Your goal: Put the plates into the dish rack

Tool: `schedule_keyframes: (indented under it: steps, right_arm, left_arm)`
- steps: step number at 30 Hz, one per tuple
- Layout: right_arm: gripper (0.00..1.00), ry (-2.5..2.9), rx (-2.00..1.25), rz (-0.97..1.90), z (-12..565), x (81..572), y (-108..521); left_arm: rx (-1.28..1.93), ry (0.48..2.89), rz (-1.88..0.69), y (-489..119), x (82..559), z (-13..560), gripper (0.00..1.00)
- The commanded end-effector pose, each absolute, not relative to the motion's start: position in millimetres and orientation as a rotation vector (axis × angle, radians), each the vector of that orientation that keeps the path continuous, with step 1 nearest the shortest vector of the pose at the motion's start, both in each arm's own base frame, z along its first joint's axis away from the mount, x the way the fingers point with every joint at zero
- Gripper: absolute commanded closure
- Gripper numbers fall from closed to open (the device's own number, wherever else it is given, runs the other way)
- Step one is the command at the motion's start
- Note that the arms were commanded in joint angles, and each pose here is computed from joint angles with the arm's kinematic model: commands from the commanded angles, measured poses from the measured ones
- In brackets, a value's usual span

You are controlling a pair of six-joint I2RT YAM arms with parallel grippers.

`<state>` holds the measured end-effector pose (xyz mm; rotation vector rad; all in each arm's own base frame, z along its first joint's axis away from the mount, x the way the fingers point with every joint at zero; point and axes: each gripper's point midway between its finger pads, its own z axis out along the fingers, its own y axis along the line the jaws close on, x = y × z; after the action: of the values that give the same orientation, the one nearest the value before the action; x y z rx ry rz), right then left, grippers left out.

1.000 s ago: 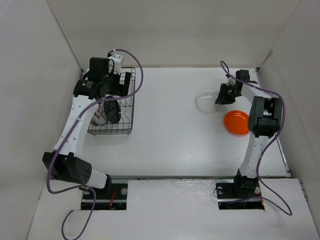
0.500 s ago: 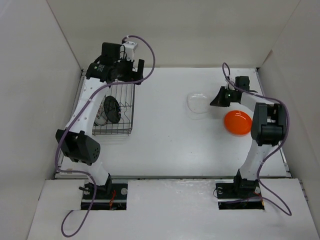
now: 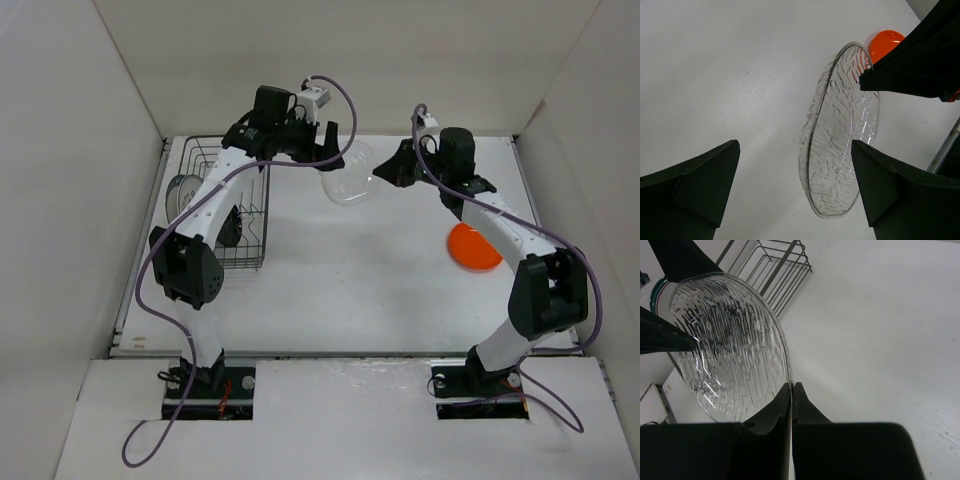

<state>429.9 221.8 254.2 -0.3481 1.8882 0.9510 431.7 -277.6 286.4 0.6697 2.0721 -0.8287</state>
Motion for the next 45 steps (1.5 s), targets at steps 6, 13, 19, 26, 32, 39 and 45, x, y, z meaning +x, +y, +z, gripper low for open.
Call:
schedule_keyframes:
  steps: [6,13,19,26,32,39,45]
  right_arm:
    - [1.00,1.756,-0.363,0.977,296.1,431.7,233.2]
    - [0.29,1.755,-0.398,1.007,296.2,425.4,247.9]
    - [0.00,1.817,-0.273,0.868,279.1,443.1,229.3]
    - [0.00,2.004,-0.168,0.698,232.6,447.2,215.1]
    - [0.00,2.054,-0.192,0.688,213.7,435.6,223.1]
    - [0.00,2.071,-0.209,0.686,205.1,433.1,226.5]
    - [0.00,2.088,-0.229,0.682,199.0,428.4,229.1]
  left_arm:
    - [0.718,2.019,-0.869,-292.3,418.9,299.5,0.51]
    - [0.708,1.995,-0.828,-283.2,411.1,310.6,1.00]
    - [0.372,1.983,-0.390,-198.7,421.4,335.2,1.00]
    - [0.071,1.965,0.332,-59.0,388.8,329.1,1.00]
    - [-0.004,2.016,0.537,-2.2,368.3,295.2,1.00]
    - [-0.022,2.109,0.520,11.7,377.4,253.9,1.00]
    - [-0.008,2.171,0.474,5.6,392.0,231.3,1.00]
